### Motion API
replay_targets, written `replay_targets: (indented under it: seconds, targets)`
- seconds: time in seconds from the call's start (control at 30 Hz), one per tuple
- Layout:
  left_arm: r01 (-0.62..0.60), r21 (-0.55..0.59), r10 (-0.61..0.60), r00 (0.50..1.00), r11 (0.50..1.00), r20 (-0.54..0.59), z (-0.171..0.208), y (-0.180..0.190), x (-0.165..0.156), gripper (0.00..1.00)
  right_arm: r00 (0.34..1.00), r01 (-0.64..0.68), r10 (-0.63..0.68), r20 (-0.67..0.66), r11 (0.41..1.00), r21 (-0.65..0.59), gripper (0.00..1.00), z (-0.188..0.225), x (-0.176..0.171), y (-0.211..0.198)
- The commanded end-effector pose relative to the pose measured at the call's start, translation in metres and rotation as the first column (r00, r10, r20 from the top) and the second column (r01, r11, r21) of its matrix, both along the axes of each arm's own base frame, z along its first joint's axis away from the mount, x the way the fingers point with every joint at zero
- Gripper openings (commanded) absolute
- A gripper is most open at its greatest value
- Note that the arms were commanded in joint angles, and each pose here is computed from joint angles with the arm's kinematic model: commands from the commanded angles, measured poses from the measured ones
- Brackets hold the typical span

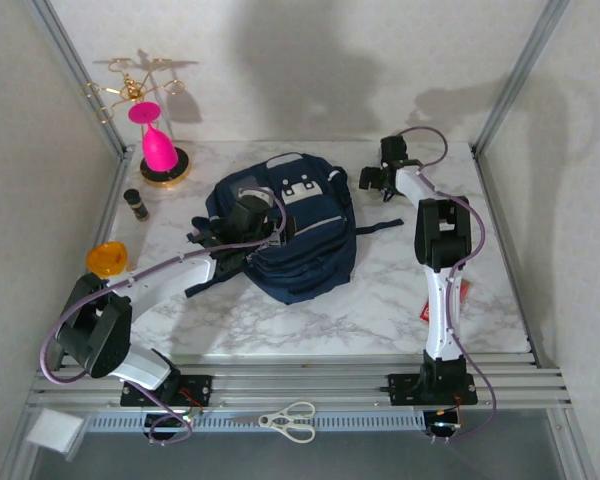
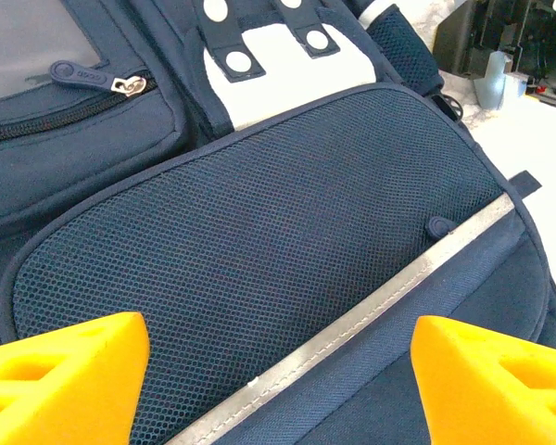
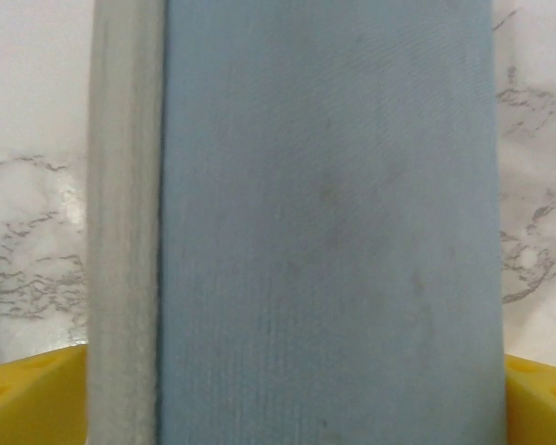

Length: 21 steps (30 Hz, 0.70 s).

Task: Pack the student bag
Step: Pick up the glasses case from the top-right of the table.

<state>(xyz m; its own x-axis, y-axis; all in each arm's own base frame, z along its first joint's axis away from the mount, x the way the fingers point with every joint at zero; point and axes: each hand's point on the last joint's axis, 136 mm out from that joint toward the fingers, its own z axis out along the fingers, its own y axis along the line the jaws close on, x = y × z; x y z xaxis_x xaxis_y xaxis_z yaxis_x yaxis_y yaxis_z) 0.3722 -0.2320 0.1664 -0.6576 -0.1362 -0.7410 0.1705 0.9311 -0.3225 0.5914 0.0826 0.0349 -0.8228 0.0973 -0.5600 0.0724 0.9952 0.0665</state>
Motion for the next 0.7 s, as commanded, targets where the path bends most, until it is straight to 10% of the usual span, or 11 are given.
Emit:
replay_targets:
  seconds: [0.0,0.67]
  targets:
    - [0.063,0.094,-0.069,0.996,0.994,0.055,0.009,-0.006,0.005,0.75,1.0,-0.029,0.029,-0.001,1.0,0.005,0.91,0.005,-0.007,0.004]
    - [0.112,0.154,-0.123,0.99,0.982,0.068,0.016,-0.009,0.002,0.8,0.996,-0.021,0.017,0.089,0.999,0.042,0.6,0.06,-0.045,0.003]
